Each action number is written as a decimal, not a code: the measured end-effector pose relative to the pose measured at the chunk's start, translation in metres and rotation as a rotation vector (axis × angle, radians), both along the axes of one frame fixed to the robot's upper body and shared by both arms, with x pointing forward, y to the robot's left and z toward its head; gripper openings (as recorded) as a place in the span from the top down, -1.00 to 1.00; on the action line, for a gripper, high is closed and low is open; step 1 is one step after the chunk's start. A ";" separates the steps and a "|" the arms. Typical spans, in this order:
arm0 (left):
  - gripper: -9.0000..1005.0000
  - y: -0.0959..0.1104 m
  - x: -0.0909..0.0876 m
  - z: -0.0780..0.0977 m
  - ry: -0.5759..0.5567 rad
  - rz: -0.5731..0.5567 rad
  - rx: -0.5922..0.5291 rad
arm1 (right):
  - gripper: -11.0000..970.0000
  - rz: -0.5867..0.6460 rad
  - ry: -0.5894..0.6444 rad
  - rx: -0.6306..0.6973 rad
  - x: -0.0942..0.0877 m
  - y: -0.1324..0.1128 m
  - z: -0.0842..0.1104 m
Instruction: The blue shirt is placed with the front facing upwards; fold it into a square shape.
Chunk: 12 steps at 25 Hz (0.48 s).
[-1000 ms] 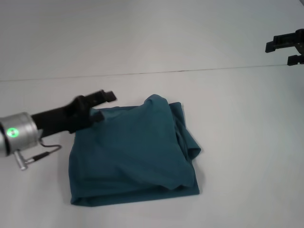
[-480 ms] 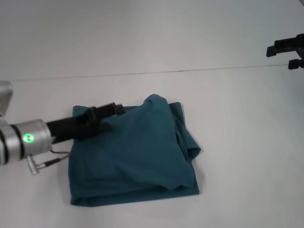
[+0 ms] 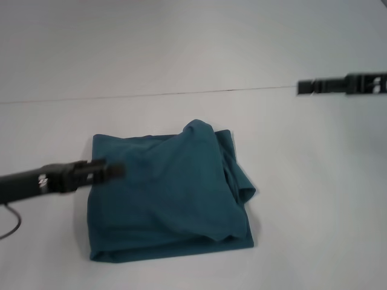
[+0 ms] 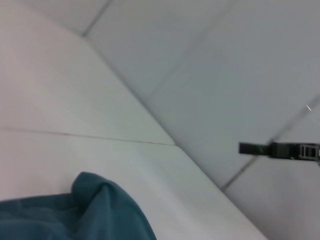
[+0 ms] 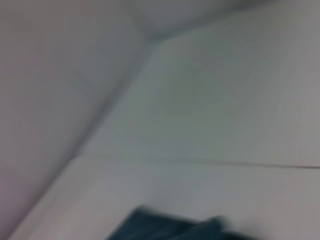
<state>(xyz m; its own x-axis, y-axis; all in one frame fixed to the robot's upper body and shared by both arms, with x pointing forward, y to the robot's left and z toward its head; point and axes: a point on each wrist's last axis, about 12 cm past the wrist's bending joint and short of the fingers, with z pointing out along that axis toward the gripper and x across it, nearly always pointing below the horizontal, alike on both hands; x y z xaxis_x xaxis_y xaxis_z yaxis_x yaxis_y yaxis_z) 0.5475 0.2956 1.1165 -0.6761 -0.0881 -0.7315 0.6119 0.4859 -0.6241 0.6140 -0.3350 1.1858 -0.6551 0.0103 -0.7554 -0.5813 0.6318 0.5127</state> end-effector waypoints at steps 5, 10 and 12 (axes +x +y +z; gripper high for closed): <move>-0.74 0.006 -0.022 -0.012 -0.088 -0.051 0.066 | -0.91 0.178 -0.116 0.008 -0.039 0.031 -0.047; -0.74 -0.002 -0.035 -0.024 -0.125 -0.155 0.128 | -0.91 0.213 -0.048 0.010 -0.058 0.050 -0.078; -0.74 -0.008 -0.040 -0.028 -0.176 -0.198 0.134 | -0.91 0.223 -0.038 0.027 -0.065 0.055 -0.084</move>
